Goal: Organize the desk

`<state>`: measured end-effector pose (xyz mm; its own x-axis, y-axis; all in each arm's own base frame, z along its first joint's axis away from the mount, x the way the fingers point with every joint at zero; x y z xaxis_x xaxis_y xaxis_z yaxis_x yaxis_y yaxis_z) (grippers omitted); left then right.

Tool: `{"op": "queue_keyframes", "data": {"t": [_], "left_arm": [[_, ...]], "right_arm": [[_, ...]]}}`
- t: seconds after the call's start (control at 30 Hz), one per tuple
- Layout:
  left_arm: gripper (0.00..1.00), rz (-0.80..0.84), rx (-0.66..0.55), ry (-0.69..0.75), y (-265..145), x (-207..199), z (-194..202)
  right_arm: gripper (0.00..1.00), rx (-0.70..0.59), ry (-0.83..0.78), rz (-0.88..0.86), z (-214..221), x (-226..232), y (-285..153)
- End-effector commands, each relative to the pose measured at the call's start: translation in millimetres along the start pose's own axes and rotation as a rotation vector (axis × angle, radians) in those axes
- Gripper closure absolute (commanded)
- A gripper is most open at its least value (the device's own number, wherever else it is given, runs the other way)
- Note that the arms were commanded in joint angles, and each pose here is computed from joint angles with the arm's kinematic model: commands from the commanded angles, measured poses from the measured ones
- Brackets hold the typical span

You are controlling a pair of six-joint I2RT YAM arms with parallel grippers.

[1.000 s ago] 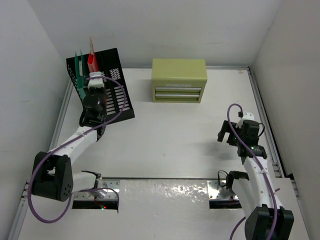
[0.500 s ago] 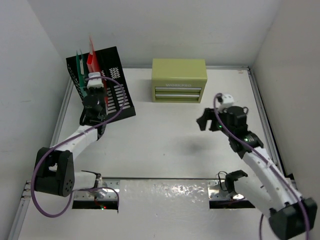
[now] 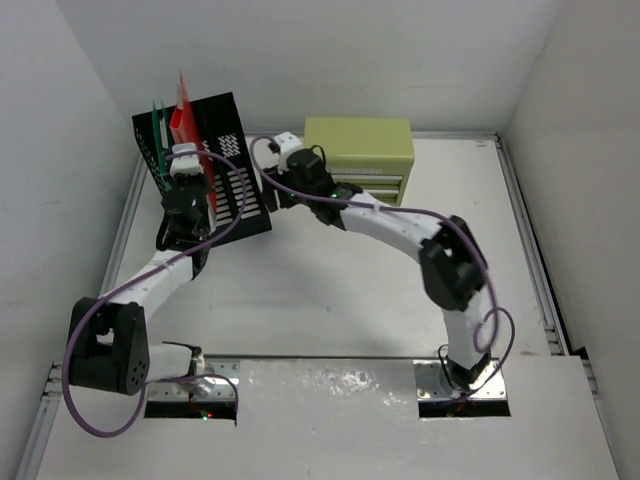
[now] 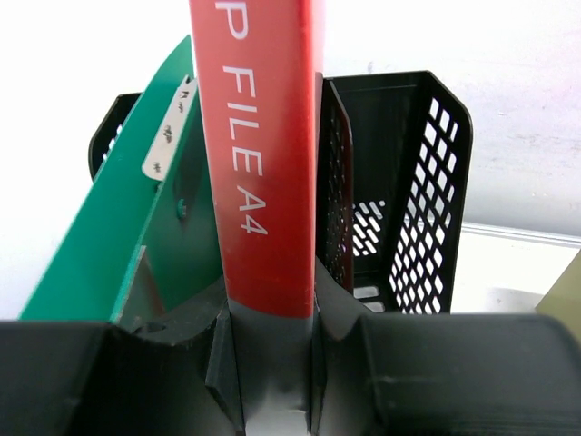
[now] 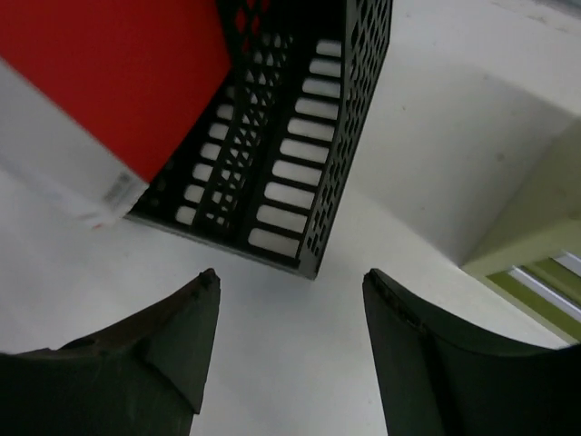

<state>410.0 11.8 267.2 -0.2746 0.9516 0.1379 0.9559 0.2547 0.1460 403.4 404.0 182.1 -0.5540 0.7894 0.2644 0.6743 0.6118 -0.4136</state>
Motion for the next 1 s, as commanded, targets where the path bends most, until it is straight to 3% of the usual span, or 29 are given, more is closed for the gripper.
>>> {"op": "queue_keyframes", "data": {"t": [0.0, 0.03, 0.1, 0.2, 0.3, 0.43, 0.47, 0.6, 0.73, 0.97], "left_arm": [[1.00, -0.052, -0.076, -0.056, 9, 20, -31], [1.00, -0.056, -0.072, -0.068, 11, 22, -29], [1.00, -0.060, -0.065, -0.078, 13, 28, -26], [1.00, -0.058, -0.058, -0.078, 15, 32, -20], [1.00, -0.049, -0.055, -0.096, 16, 32, -17], [1.00, -0.023, -0.064, -0.122, 17, 27, -16], [1.00, -0.018, -0.081, -0.129, 18, 27, -21], [1.00, -0.025, -0.141, -0.164, 23, 27, -33], [1.00, -0.024, -0.264, -0.188, 19, 30, -53], [1.00, -0.056, -0.230, -0.125, 32, 28, -22]], "right_arm": [[0.39, -0.048, -0.013, 0.008, -20, 13, 36], [0.42, 0.001, -0.006, 0.031, 6, 6, 60], [0.44, 0.007, -0.013, 0.048, 13, 5, 90], [0.47, -0.036, -0.016, 0.097, 0, 3, 114], [0.54, -0.020, -0.004, 0.167, 28, -14, 134], [0.71, 0.020, -0.004, 0.190, 58, -25, 140], [0.80, 0.058, -0.008, 0.165, 72, -24, 140], [1.00, 0.124, -0.016, 0.060, 102, -10, 135], [1.00, 0.182, -0.093, -0.006, 121, 0, 135], [1.00, 0.235, -0.132, -0.033, 148, 6, 124]]}}
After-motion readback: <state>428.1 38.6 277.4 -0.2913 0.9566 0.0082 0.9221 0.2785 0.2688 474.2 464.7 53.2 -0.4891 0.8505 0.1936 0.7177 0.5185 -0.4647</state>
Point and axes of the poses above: each gripper's point midway between its finger pads, its own y axis out along the fingers, its own x axis along the line the jaws close on, z = x × y, the point moved 1 cm from there along -y, back along the fingers, and after that the axes turned 6 degrees about y, right-handed, at the moved point
